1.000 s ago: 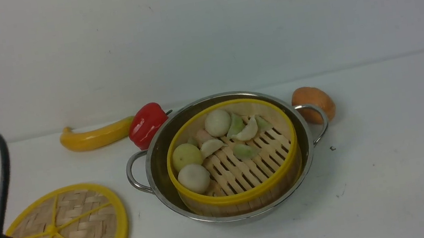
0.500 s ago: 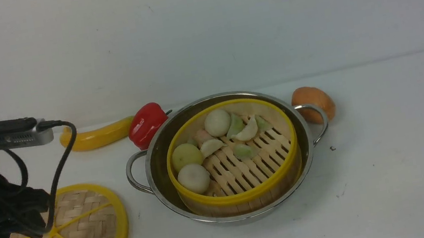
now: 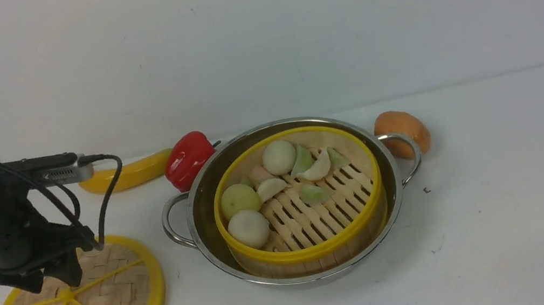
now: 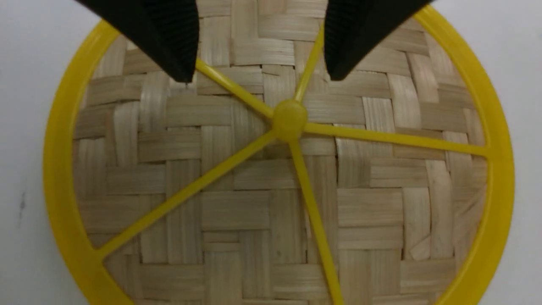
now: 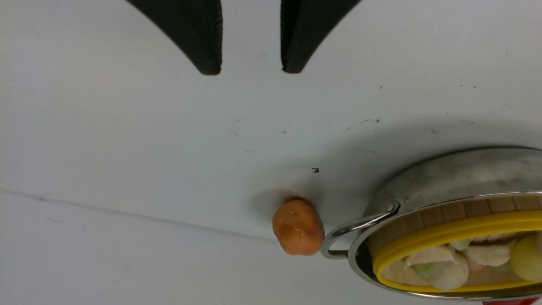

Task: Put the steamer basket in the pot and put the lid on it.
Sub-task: Use the left arm to lift the lid of the steamer

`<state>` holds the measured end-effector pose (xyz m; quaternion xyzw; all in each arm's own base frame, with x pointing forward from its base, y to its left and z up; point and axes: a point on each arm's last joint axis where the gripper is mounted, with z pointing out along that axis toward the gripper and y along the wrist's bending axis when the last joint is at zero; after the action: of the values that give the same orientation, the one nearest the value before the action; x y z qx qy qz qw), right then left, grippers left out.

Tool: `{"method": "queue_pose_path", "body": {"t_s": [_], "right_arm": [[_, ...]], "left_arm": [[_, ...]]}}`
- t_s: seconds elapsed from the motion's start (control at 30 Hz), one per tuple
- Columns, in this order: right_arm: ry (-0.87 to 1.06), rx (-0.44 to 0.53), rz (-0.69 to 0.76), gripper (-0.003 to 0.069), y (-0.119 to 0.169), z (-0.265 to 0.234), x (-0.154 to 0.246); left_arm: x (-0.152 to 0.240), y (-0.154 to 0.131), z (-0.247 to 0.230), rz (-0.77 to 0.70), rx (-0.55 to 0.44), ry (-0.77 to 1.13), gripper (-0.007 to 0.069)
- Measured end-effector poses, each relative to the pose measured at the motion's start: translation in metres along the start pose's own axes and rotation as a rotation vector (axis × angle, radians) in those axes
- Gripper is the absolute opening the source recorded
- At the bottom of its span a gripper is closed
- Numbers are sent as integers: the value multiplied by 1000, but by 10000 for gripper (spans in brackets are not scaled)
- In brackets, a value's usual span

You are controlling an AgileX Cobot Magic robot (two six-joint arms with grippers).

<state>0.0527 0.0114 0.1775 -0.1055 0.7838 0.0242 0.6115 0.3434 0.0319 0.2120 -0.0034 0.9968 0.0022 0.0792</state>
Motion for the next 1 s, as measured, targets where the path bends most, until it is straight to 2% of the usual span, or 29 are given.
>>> {"method": "queue_pose_path", "body": {"t_s": [0.23,0.83,0.93,1.0], "right_arm": [[0,0,0,199,0,0,0],[0,0,0,208,0,0,0],[0,0,0,212,0,0,0],[0,0,0,213,0,0,0]], "left_arm": [[-3,4,15,-21,-43,20,379],[-8,4,36,-29,-29,25,378],[-8,4,36,-31,-28,25,356],[-8,4,36,-30,-29,25,302]]}}
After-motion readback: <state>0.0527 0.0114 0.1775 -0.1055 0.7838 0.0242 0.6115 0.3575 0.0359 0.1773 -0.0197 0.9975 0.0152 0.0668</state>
